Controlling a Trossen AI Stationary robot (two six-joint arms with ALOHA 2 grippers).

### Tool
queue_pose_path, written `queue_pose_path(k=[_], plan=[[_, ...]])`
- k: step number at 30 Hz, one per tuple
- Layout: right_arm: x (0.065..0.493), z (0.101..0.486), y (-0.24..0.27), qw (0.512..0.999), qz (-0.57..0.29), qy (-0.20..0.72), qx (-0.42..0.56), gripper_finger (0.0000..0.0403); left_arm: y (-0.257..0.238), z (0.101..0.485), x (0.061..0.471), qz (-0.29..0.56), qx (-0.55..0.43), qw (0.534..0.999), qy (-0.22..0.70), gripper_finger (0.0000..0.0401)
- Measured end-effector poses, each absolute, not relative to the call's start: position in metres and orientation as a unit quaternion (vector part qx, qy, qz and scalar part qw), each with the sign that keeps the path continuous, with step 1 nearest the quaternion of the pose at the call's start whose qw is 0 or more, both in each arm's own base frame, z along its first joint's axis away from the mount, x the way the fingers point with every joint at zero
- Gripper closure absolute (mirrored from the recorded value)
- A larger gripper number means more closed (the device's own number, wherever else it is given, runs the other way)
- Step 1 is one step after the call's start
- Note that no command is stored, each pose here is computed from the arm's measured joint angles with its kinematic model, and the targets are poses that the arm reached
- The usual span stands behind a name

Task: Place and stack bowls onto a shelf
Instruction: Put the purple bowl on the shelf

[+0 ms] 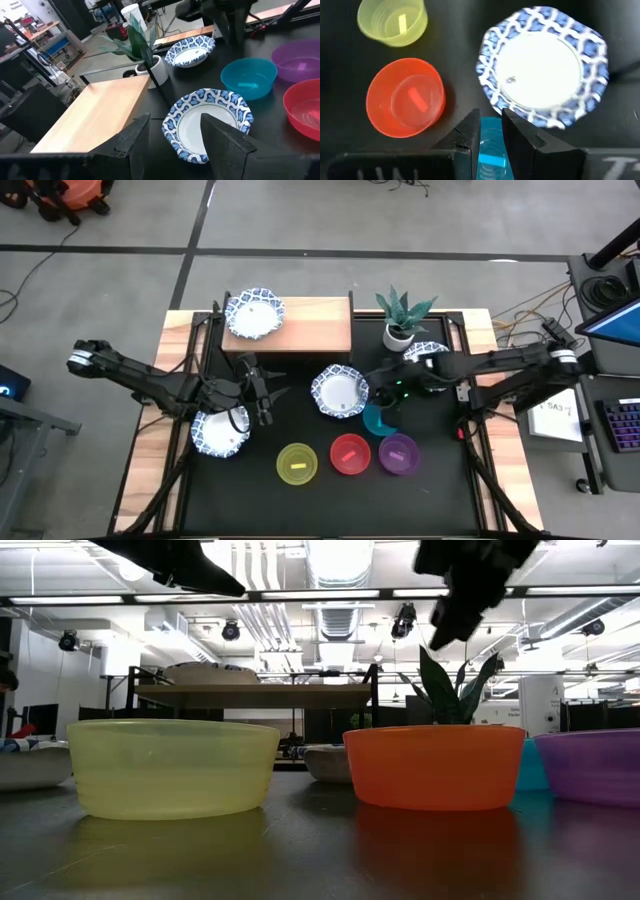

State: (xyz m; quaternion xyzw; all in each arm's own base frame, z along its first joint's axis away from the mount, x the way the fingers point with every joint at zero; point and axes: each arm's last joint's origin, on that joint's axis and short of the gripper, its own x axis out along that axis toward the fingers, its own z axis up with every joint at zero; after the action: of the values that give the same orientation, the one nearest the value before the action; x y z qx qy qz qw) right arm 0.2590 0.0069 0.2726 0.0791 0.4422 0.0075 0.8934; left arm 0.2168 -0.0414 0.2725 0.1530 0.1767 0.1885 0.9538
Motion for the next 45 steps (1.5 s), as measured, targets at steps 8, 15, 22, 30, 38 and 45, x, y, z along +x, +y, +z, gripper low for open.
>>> queue_pose_path(k=[8, 15, 22, 30, 38, 45], plan=[[0.31, 0.261, 0.036, 0.845, 0.069, 0.531, 0.001, 0.0335, -0.041, 0.27, 0.216, 0.187, 0.16, 0.95, 0.192, 0.0245], [0.346, 0.249, 0.058, 0.831, 0.102, 0.546, -0.033, 0.0335, -0.038, 0.26, 0.21, 0.211, 0.155, 0.936, 0.235, 0.0245], [0.349, 0.24, 0.059, 0.774, 0.024, 0.631, 0.052, 0.0335, -0.035, 0.257, 0.2, 0.237, 0.125, 0.928, 0.257, 0.0245], [0.318, 0.247, 0.074, 0.685, 0.008, 0.721, 0.105, 0.0315, -0.035, 0.258, 0.198, 0.242, 0.107, 0.931, 0.253, 0.0245], [0.294, 0.25, 0.104, 0.658, -0.002, 0.747, 0.091, 0.0247, -0.035, 0.257, 0.199, 0.241, 0.108, 0.93, 0.255, 0.0245], [0.266, 0.233, 0.106, 0.658, -0.019, 0.747, 0.091, 0.0226, -0.035, 0.257, 0.199, 0.241, 0.107, 0.93, 0.254, 0.0245]])
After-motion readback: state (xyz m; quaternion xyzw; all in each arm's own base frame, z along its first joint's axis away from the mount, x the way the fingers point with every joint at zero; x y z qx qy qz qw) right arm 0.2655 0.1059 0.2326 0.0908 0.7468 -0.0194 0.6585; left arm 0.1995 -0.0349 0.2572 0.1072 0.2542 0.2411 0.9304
